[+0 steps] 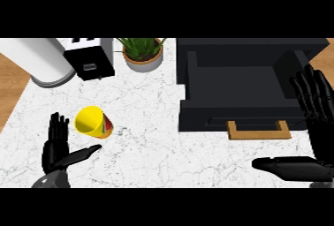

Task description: Pick up the cup, place it into the drawer and close the drawer

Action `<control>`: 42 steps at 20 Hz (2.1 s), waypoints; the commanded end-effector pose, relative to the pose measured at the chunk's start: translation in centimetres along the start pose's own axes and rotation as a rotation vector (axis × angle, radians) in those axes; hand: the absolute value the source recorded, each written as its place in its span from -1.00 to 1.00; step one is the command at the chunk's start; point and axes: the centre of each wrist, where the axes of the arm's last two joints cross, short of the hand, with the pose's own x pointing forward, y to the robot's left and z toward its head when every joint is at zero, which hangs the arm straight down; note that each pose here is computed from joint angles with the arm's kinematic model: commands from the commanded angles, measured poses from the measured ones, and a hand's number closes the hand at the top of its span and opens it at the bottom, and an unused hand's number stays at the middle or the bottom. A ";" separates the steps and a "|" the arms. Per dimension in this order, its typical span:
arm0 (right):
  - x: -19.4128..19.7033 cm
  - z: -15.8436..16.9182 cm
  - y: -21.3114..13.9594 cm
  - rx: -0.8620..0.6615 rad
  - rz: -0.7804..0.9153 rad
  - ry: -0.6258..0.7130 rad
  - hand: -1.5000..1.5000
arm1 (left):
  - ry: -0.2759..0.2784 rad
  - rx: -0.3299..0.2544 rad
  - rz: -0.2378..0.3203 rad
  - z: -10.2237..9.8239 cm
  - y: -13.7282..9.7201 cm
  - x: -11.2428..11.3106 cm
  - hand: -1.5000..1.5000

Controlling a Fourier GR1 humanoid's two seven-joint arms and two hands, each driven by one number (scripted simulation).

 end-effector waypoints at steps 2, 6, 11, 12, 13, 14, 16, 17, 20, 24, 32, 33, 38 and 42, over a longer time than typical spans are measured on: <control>-0.7 0.5 -0.5 0.009 -0.007 0.002 -1.00 | -0.006 -0.009 -0.024 -0.4 1.0 -0.9 -1.00; -0.6 -0.9 1.5 0.014 -0.027 -0.016 -1.00 | -0.017 -0.035 -0.017 1.7 0.3 -2.3 -1.00; -0.4 0.0 1.4 0.029 -0.004 0.000 -1.00 | -0.033 -0.037 0.017 -0.2 0.3 -1.4 -1.00; -0.4 -1.7 0.9 0.006 -0.004 -0.014 -1.00 | -0.028 -0.040 0.018 -1.4 0.4 -0.8 -1.00; -0.2 -2.0 0.5 0.022 -0.018 -0.005 -1.00 | -0.031 -0.034 0.012 -0.6 0.4 -1.2 -1.00; 0.0 -1.9 0.8 0.009 -0.012 -0.016 -1.00 | -0.016 -0.052 0.020 -0.7 -0.8 -1.4 -1.00; 0.4 -1.0 -0.5 0.021 -0.007 -0.006 -1.00 | -0.055 -0.036 0.041 -0.6 1.4 -1.0 -1.00; -2.0 -1.1 1.4 0.012 0.002 -0.004 -1.00 | -0.035 -0.031 0.046 -2.6 0.1 -0.2 -1.00; -0.7 -0.8 0.6 0.015 -0.009 -0.004 -1.00 | -0.057 -0.067 0.106 -1.6 -2.1 -1.1 -1.00; 0.4 -0.3 0.9 0.027 -0.012 0.006 -1.00 | -0.067 -0.089 0.156 -1.2 -0.4 -1.1 -1.00; -1.0 -1.6 0.2 0.005 -0.034 0.008 -1.00 | -0.087 -0.164 0.289 -1.5 -3.5 -1.3 1.00; -0.5 -1.0 1.6 0.038 -0.037 0.009 -1.00 | -0.077 -0.203 0.324 -1.8 -4.5 -1.2 1.00; -0.3 -0.2 0.2 0.037 -0.016 0.012 -1.00 | -0.095 -0.230 0.398 -3.2 -4.0 -0.3 1.00; -0.8 -1.0 -1.7 0.036 -0.001 0.017 -1.00 | -0.139 -0.217 0.437 -2.4 -2.9 -0.6 1.00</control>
